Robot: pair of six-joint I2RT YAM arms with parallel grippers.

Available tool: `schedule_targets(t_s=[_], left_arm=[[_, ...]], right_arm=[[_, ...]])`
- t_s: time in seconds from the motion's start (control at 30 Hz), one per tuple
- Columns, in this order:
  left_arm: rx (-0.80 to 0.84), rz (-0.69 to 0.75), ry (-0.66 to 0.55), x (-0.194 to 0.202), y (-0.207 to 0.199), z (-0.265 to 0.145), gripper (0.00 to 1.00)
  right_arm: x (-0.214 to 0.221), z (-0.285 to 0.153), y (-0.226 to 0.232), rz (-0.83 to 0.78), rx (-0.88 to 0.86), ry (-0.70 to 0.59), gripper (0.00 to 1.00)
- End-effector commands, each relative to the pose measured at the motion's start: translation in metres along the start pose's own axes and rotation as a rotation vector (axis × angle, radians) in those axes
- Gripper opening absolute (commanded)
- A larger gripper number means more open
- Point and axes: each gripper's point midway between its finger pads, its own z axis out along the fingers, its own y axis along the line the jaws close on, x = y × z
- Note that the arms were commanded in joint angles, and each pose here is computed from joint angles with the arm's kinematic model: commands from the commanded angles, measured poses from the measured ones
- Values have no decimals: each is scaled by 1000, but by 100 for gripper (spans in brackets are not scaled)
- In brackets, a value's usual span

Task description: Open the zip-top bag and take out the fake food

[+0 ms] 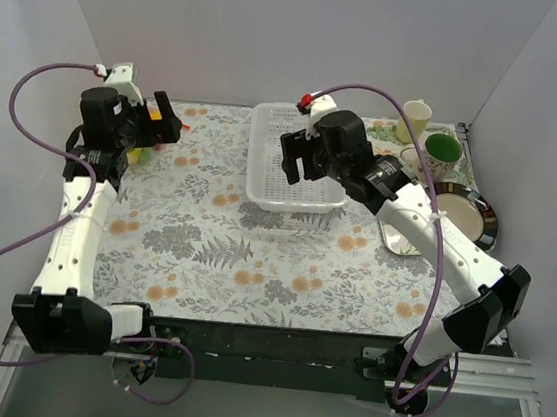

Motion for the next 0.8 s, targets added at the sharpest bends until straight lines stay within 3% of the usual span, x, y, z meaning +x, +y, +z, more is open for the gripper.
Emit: schedule_targets(t_s=[0.0, 0.1, 0.2, 0.23, 0.27, 0.57, 0.77], left_arm=[[-126, -41, 16, 0, 30, 49, 98], [-200, -11, 52, 15, 56, 95, 98], [-282, 10, 79, 21, 81, 140, 98], [-322, 13, 44, 2, 88, 148, 98], [-345, 11, 93, 20, 99, 169, 98], [-546, 9, 18, 6, 147, 243, 97], [-653, 62, 24, 26, 176, 278, 95]], right_arm=[[9, 20, -10, -34, 55, -12, 86], [16, 23, -15, -73, 87, -24, 87], [25, 26, -13, -117, 82, -85, 98], [30, 29, -11, -123, 69, -118, 99], [31, 30, -8, -157, 57, -131, 99], [56, 91, 4, -268, 19, -66, 98], [71, 115, 22, -281, -73, -36, 99]])
